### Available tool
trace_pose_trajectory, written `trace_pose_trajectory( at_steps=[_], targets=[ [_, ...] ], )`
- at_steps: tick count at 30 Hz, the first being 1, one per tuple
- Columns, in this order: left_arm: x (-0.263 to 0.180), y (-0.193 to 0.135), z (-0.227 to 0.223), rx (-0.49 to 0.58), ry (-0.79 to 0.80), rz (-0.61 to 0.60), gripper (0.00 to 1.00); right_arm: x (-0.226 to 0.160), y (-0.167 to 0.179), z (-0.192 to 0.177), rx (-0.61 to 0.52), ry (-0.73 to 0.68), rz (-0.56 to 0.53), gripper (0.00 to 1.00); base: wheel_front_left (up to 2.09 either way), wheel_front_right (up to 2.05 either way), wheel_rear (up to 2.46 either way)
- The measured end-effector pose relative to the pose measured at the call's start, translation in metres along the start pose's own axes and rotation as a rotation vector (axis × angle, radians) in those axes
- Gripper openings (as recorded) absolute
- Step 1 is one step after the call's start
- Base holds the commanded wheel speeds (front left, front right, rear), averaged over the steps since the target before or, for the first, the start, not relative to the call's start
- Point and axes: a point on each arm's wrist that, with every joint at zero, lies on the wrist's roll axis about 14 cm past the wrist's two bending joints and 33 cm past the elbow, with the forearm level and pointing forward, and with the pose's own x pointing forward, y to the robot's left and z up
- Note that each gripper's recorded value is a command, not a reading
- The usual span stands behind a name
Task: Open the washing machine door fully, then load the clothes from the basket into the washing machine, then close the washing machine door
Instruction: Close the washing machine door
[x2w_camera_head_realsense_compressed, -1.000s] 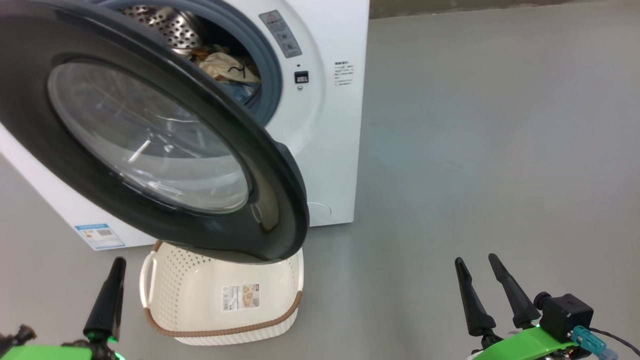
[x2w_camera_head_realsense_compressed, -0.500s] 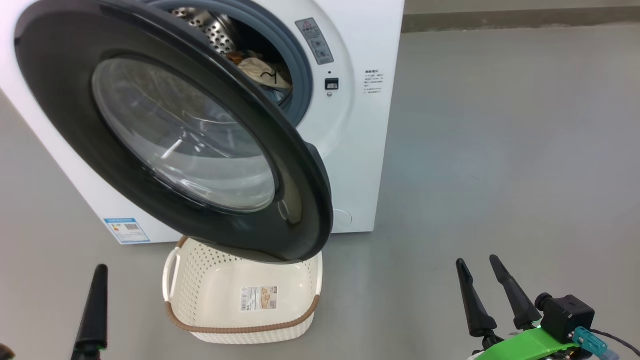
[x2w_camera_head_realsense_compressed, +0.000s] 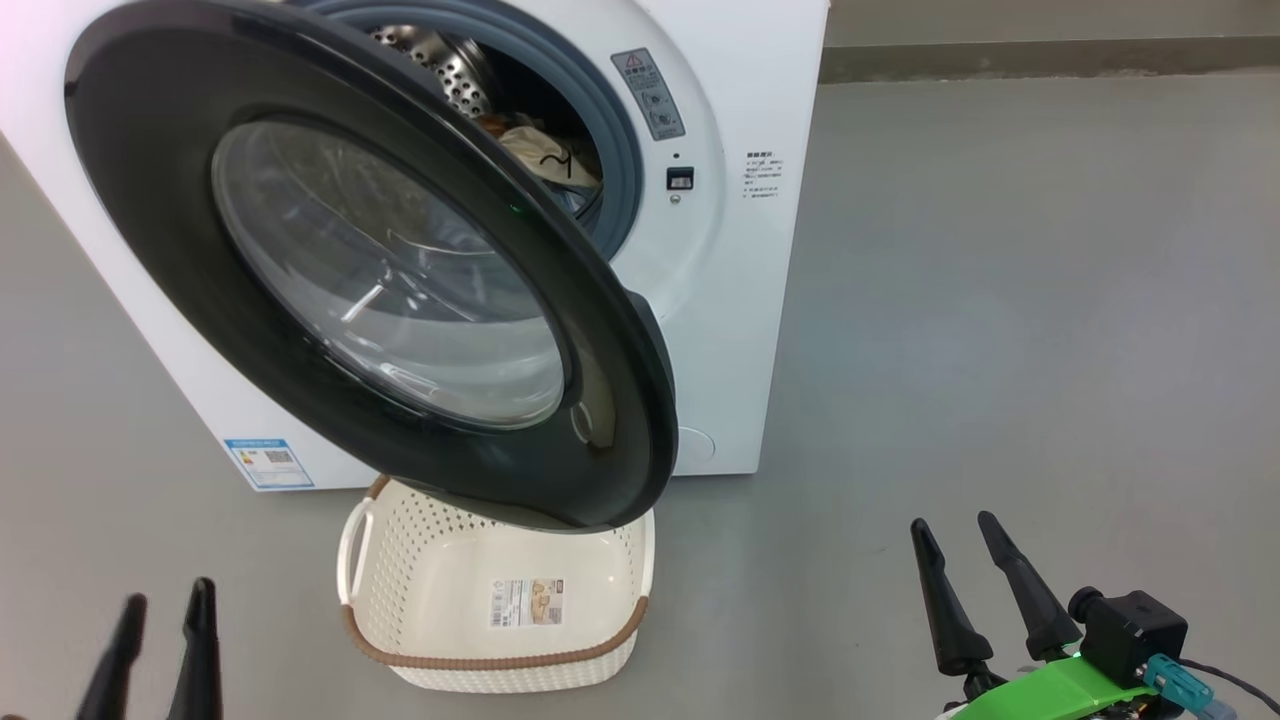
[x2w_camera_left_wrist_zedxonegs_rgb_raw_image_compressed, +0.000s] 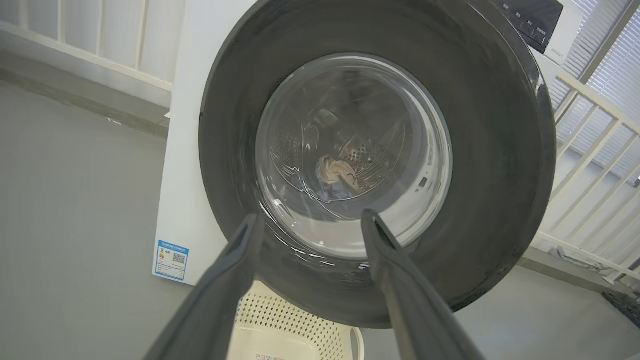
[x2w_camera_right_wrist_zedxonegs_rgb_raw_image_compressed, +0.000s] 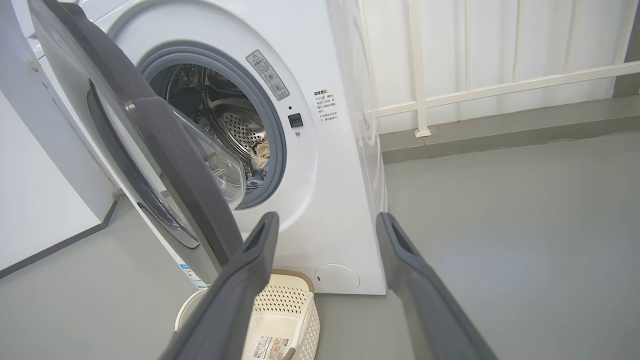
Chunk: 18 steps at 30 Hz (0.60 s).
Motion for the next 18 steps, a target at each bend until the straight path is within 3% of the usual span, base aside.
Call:
trace_pose_trajectory(
  at_steps=[9, 18],
  targets=[
    [0.002, 0.003, 0.008, 0.340, -0.030, 0.007, 1.00, -0.003, -0.005, -0.001, -0.001, 0.003, -0.016, 1.00, 0.00, 0.00, 0.00],
    [-0.002, 0.004, -0.005, 0.440, 0.009, 0.024, 1.00, -0.006, -0.007, -0.001, -0.001, 0.005, -0.024, 1.00, 0.00, 0.00, 0.00]
  ],
)
